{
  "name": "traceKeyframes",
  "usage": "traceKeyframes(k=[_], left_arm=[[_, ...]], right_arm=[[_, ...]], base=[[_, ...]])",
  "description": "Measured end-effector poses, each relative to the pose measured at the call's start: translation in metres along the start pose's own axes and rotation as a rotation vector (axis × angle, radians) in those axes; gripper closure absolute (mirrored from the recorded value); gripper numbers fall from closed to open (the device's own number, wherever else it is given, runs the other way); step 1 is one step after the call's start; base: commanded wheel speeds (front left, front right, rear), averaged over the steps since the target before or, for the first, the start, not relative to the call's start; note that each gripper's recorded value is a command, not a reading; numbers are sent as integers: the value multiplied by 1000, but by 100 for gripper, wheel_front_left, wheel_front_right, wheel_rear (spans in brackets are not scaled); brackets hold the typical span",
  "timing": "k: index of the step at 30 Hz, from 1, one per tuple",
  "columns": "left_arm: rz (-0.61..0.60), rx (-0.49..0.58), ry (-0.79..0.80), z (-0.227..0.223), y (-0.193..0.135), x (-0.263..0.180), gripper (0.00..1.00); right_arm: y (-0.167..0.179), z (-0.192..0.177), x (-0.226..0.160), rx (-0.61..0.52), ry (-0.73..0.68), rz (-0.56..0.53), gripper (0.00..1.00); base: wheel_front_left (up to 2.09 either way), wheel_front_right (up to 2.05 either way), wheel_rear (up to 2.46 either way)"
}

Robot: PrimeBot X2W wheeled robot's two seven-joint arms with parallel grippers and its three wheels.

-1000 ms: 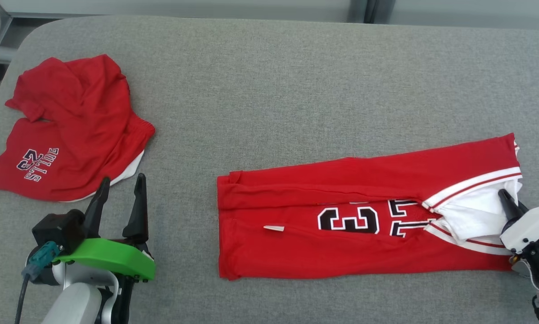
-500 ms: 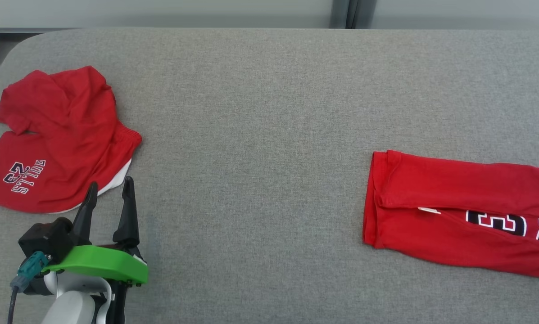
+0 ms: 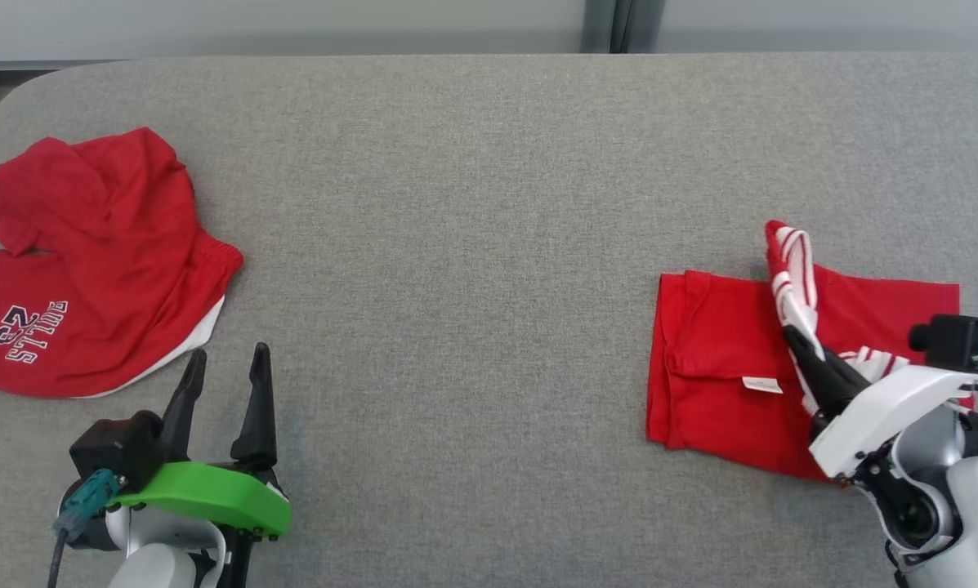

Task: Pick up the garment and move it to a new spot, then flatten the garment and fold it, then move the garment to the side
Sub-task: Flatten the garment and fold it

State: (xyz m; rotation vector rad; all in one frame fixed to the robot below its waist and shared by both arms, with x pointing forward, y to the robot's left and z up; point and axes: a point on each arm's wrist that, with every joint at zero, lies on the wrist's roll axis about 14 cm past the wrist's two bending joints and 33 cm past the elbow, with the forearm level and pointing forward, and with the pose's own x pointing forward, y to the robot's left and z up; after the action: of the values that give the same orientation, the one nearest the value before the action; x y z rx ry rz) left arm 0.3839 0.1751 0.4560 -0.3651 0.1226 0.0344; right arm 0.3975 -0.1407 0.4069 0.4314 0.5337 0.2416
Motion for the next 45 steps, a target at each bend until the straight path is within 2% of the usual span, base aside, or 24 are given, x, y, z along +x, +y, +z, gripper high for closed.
traceKeyframes(k=[6,11,12,13,14,21,24,27,29,32,36,39,45], left_arm=[[-3,5,41,-12,-1,-2,0],[7,6,70,-19,2,-4,0],[10,5,72,-19,3,-4,0],[13,6,73,-20,4,-4,0],[17,6,74,-20,5,-4,0],[32,7,94,-25,10,-6,0],[38,5,88,-23,12,-5,0],[45,5,83,-21,16,-3,0],[45,4,80,-20,16,-1,0],[26,1,84,-22,10,3,0],[-13,-4,90,-25,-3,7,0],[-35,-9,100,-29,-11,8,0],[-48,-2,108,-31,-14,6,0]], right_arm=[[34,-19,8,-95,26,67,100],[54,-27,19,-118,37,93,100],[55,-27,21,-136,39,92,96],[56,-27,22,-149,39,95,57],[59,-25,23,-157,29,101,0],[83,-11,24,-165,-29,159,0],[113,21,13,-67,-164,247,0],[120,38,5,-33,-231,272,0],[105,53,-2,-46,-282,229,0],[41,58,-14,-103,-289,23,0],[-38,36,-39,-166,-203,-230,0],[-58,10,-48,-119,-138,-302,0],[-70,-12,-46,-98,-74,-335,0]], base=[[0,0,0],[0,0,0],[0,0,0],[0,0,0],[0,0,0],[0,0,0],[0,0,0],[0,0,0],[0,0,0],[0,0,0],[0,0,0],[0,0,0],[0,0,0]])
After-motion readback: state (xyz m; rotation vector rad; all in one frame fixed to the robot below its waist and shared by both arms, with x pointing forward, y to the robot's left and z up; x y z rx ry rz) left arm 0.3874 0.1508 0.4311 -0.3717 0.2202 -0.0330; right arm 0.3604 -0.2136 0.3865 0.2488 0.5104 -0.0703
